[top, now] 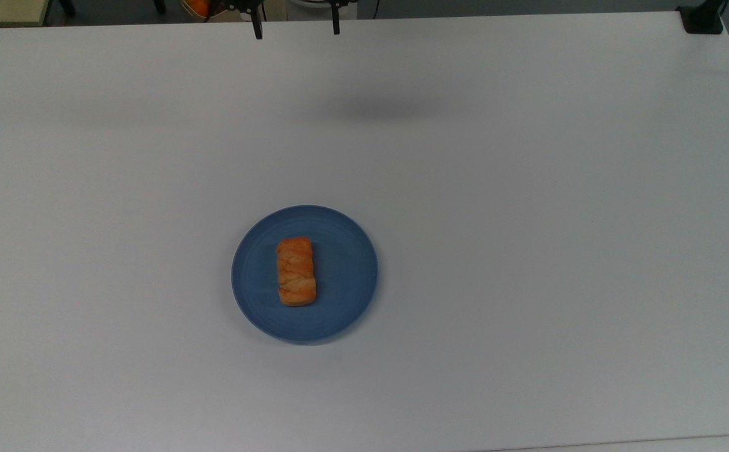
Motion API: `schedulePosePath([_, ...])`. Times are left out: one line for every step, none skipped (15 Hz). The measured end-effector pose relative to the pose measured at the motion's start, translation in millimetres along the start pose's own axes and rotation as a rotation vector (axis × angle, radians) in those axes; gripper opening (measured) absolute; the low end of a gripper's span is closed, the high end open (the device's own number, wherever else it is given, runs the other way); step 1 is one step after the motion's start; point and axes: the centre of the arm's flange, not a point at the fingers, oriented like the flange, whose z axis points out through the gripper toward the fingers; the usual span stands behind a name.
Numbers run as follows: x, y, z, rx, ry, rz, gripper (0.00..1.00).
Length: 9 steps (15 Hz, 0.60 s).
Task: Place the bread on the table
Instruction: 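Move the open gripper down toward the bread roll on the blue plate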
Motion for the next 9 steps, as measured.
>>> schedulePosePath([0.0,0.0,0.0,0.000,0.000,0.000,1.00])
schedulePosePath([0.0,0.4,0.0,0.001,0.000,0.001,1.00])
schedulePosePath([-0.1,1.5,-0.1,0.004,0.000,0.004,1.00])
schedulePosePath([-0.1,2.7,-0.1,0.006,0.001,0.007,1.00])
schedulePosePath([-0.2,3.8,-0.1,0.007,0.001,0.010,1.00])
schedulePosePath([-0.2,4.4,-0.1,0.007,0.001,0.010,1.00])
schedulePosePath([-0.2,4.4,-0.1,0.007,0.001,0.009,1.00])
schedulePosePath([-0.2,4.4,0.0,0.007,0.000,0.009,1.00])
schedulePosePath([-0.3,4.5,0.0,0.007,0.000,0.008,1.00])
